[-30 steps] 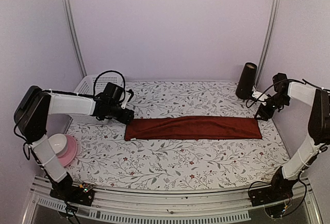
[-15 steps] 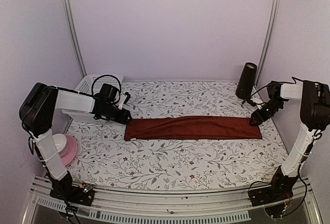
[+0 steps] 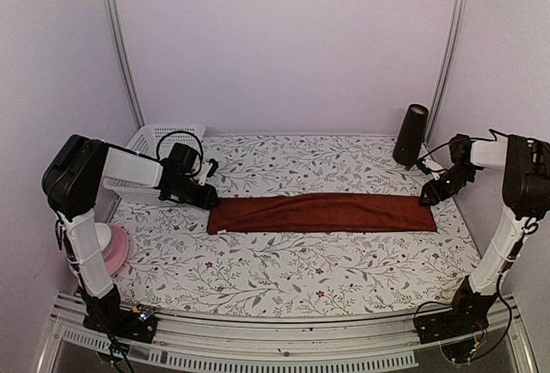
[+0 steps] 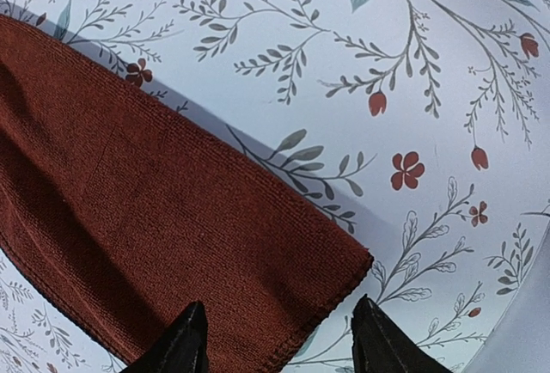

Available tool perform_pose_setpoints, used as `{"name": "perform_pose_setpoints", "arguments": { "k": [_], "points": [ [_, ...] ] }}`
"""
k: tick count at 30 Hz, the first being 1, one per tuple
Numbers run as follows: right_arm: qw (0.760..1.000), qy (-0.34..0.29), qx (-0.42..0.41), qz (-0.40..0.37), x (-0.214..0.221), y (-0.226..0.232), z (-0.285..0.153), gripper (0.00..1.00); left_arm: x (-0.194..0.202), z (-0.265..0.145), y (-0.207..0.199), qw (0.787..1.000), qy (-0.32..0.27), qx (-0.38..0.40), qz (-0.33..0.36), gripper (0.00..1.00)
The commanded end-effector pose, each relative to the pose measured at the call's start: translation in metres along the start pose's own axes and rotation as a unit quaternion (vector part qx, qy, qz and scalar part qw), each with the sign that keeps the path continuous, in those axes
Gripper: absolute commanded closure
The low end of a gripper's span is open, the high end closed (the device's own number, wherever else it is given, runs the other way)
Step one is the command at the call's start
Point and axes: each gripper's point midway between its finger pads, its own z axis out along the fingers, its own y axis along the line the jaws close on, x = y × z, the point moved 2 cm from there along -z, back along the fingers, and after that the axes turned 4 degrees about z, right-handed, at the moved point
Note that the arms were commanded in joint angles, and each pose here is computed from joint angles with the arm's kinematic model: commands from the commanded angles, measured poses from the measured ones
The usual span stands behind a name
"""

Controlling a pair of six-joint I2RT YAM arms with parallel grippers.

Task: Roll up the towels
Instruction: Adjust the towel at the center of the board.

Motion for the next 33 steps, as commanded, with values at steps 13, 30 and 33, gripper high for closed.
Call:
{"name": "perform_pose_setpoints", "arguments": {
  "k": [13,30,33],
  "points": [
    [0.992,-0.039,0.069,0.097,-0.011,-0.027,-0.01,0.39,0.004,0.014,-0.008,0.999,-0.008,0.041,-0.014,1.0],
    [0.989,-0.032,0.022,0.145,-0.01,-0.018,0.008,0.43,-0.004,-0.011,0.011,0.997,-0.05,-0.055,-0.034,1.0],
    [0.988,-0.037,0.01,0.153,-0.012,-0.015,0.011,0.43,-0.01,-0.018,0.014,0.994,-0.061,-0.082,-0.036,1.0]
  ]
}}
